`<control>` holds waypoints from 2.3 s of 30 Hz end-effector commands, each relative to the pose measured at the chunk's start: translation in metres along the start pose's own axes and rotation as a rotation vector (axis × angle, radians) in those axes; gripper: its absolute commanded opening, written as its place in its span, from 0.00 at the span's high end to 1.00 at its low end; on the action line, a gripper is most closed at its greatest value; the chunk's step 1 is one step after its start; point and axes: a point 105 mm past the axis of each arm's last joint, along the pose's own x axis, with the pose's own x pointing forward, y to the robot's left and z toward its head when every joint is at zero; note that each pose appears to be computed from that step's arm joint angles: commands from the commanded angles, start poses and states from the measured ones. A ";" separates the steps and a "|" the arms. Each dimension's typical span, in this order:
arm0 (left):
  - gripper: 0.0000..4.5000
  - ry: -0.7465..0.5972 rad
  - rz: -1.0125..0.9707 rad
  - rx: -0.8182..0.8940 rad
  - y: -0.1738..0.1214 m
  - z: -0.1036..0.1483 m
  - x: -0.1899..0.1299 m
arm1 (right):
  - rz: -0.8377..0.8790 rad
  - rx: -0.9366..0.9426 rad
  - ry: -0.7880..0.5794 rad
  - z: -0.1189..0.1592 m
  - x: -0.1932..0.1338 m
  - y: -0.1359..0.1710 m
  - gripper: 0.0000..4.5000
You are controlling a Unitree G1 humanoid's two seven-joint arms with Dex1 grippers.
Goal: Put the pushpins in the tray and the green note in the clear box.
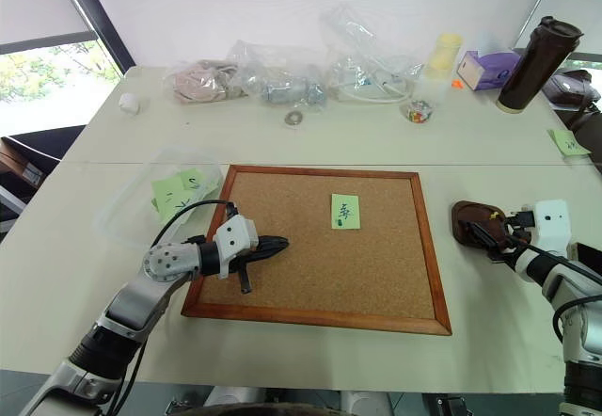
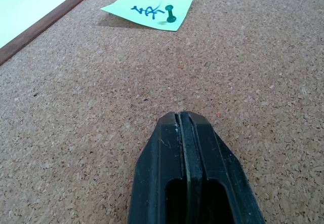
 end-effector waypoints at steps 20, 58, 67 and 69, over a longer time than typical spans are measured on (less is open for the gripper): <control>1.00 0.084 -0.044 -0.048 -0.010 -0.023 0.002 | 0.701 -0.189 -0.091 0.052 0.013 0.205 0.01; 1.00 0.089 -0.035 -0.050 -0.013 -0.024 0.000 | 0.673 -0.310 -0.153 0.049 0.028 0.216 0.99; 1.00 0.087 -0.037 -0.061 -0.014 -0.024 0.001 | 0.689 -0.334 -0.191 0.065 0.020 0.219 0.99; 1.00 0.087 -0.037 -0.063 -0.014 -0.024 0.002 | 0.694 -0.335 -0.197 0.068 0.018 0.221 0.99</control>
